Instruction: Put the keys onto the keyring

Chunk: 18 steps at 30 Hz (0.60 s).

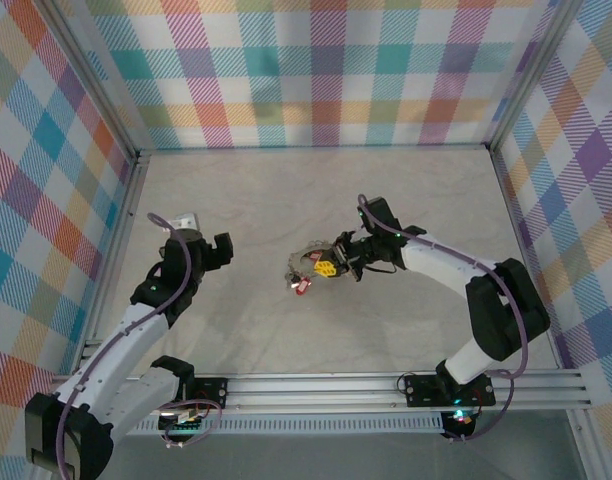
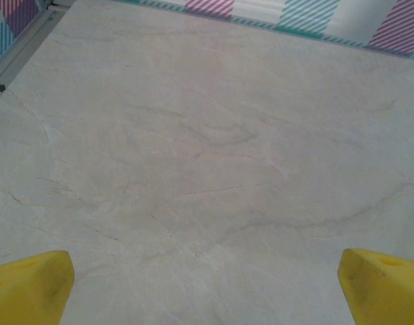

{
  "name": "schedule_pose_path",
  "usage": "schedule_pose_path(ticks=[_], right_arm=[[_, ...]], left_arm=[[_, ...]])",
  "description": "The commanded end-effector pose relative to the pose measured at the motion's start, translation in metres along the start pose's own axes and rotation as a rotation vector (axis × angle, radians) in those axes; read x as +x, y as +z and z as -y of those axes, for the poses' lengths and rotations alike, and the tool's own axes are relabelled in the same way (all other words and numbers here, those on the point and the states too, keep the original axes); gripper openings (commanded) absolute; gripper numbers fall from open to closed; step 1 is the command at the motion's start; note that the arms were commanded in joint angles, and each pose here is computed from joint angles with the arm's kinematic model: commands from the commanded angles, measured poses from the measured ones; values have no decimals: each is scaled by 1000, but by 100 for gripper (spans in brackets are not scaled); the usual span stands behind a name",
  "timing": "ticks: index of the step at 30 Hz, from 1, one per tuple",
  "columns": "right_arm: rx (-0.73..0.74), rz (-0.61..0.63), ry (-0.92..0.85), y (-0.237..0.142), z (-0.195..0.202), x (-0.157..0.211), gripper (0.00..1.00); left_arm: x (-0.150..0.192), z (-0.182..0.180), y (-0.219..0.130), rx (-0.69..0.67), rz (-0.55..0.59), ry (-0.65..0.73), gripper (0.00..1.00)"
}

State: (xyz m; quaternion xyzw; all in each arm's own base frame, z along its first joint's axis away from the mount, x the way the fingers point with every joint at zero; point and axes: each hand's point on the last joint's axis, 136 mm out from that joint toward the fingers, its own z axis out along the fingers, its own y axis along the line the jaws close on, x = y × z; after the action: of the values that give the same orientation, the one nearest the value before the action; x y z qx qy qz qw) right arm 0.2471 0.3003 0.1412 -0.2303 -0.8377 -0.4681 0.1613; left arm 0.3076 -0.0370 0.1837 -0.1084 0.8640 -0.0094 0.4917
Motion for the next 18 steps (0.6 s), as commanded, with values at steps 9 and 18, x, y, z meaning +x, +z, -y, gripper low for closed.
schedule_pose_path(ticks=[9, 18], right_arm=[[111, -110, -132, 12, 82, 10, 10], [224, -97, -154, 5, 124, 6, 25]], left_arm=[[3, -14, 16, -77, 58, -91, 100], [0, -8, 23, -43, 115, 1, 100]])
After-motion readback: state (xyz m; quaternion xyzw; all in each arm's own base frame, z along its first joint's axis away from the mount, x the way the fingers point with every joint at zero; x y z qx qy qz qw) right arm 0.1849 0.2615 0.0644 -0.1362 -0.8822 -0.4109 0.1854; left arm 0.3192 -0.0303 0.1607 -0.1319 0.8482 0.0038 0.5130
